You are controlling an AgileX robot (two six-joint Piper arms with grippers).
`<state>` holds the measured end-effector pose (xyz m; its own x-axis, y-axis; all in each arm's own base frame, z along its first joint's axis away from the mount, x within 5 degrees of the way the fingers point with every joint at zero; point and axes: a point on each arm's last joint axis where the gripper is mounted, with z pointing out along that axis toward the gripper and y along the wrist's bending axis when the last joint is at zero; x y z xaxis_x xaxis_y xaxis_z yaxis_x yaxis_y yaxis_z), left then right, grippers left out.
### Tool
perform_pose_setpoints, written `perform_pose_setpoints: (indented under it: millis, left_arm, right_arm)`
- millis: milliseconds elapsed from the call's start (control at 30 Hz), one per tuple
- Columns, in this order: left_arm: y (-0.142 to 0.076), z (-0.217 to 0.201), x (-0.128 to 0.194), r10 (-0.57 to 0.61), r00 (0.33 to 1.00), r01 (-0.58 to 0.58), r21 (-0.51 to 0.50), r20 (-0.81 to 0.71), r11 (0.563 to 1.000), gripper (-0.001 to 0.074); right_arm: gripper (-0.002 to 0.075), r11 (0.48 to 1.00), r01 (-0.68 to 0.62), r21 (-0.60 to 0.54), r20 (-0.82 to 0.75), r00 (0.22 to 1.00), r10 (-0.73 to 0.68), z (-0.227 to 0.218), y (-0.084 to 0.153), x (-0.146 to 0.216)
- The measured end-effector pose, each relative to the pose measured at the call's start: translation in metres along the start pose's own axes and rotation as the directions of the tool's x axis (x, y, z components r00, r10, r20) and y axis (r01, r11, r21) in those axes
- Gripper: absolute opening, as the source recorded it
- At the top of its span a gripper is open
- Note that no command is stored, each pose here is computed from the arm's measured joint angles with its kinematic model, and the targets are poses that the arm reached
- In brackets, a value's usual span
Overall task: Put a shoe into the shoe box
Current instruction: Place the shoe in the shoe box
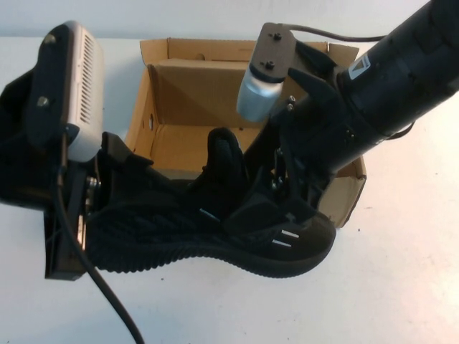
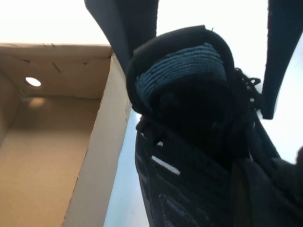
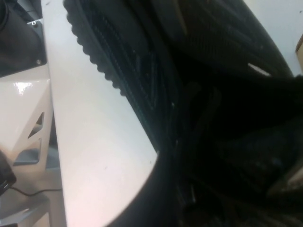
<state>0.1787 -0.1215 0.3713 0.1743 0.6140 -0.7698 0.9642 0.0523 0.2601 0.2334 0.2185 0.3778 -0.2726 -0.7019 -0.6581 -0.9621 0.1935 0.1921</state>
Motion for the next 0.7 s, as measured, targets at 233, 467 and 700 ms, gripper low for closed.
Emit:
perform_pose_setpoints:
  millis: [233, 467, 700]
  left_arm:
    - [-0.0006, 0.0, -0.0005, 0.002, 1.0, -0.002, 0.006, 0.006, 1.0, 0.0024]
    - [-0.0001, 0.0, -0.0013, 0.002, 1.0, -0.002, 0.001, 0.014, 1.0, 0.0022]
    - [0.004, -0.0001, -0.0029, -0.06, 0.998, 0.061, -0.042, 0.035, 0.997, 0.0031]
  right_arm:
    - [0.048, 1.0, 0.007, -0.015, 0.018, 1.0, -0.006, 0.0012, 0.0009, -0.0008]
    - [0.0079, 1.0, 0.019, -0.009, 0.014, 1.0, -0.019, 0.0012, 0.0004, -0.0005]
    - [0.005, 1.0, 0.024, 0.001, 0.016, 1.0, -0.024, 0.0012, -0.0005, -0.0006]
